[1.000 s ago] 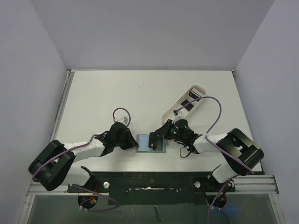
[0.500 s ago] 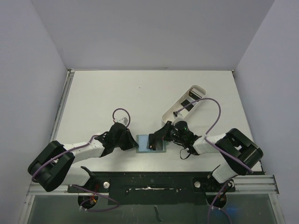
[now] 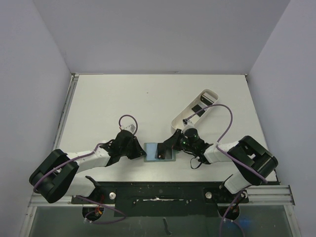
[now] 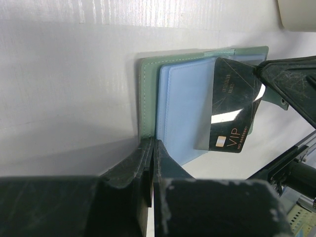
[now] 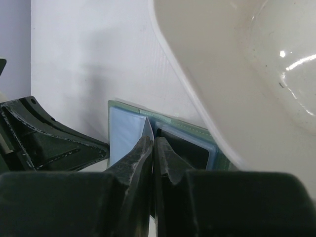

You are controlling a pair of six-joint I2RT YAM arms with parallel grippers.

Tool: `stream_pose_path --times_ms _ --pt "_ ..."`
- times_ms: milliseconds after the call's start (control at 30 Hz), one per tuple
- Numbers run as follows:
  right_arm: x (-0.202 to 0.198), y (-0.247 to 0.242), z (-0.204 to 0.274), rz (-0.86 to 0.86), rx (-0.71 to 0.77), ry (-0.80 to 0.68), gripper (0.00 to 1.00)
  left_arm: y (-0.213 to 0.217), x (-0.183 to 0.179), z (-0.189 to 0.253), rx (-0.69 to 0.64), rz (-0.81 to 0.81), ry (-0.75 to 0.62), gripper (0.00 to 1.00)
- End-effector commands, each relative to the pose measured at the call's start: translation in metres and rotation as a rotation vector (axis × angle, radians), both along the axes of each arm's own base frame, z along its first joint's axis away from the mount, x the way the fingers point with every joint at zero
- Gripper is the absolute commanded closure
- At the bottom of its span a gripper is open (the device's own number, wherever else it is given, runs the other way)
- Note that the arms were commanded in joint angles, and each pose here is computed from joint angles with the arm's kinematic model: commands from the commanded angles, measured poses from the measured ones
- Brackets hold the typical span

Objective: Put the credit cards into the card holder
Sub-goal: Insert the credit card into the card holder.

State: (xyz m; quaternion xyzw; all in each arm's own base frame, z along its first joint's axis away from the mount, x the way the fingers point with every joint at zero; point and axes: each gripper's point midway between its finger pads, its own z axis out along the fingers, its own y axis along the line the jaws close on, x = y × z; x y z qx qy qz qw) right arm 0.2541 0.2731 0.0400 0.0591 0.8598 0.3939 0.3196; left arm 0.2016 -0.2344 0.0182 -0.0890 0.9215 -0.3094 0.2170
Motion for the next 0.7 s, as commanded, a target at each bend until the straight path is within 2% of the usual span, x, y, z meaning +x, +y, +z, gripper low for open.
stream_pose_path --times_ms 0,667 --pt "0.000 0.000 -0.007 0.005 -0.033 0.019 0.95 0.001 -0.004 -0.001 0.004 -0.006 -0.005 1.00" --pt "0.008 0.016 0.000 0.064 -0.052 -0.011 0.91 -0.006 -0.003 0.000 -0.004 -0.033 0.004 1.00"
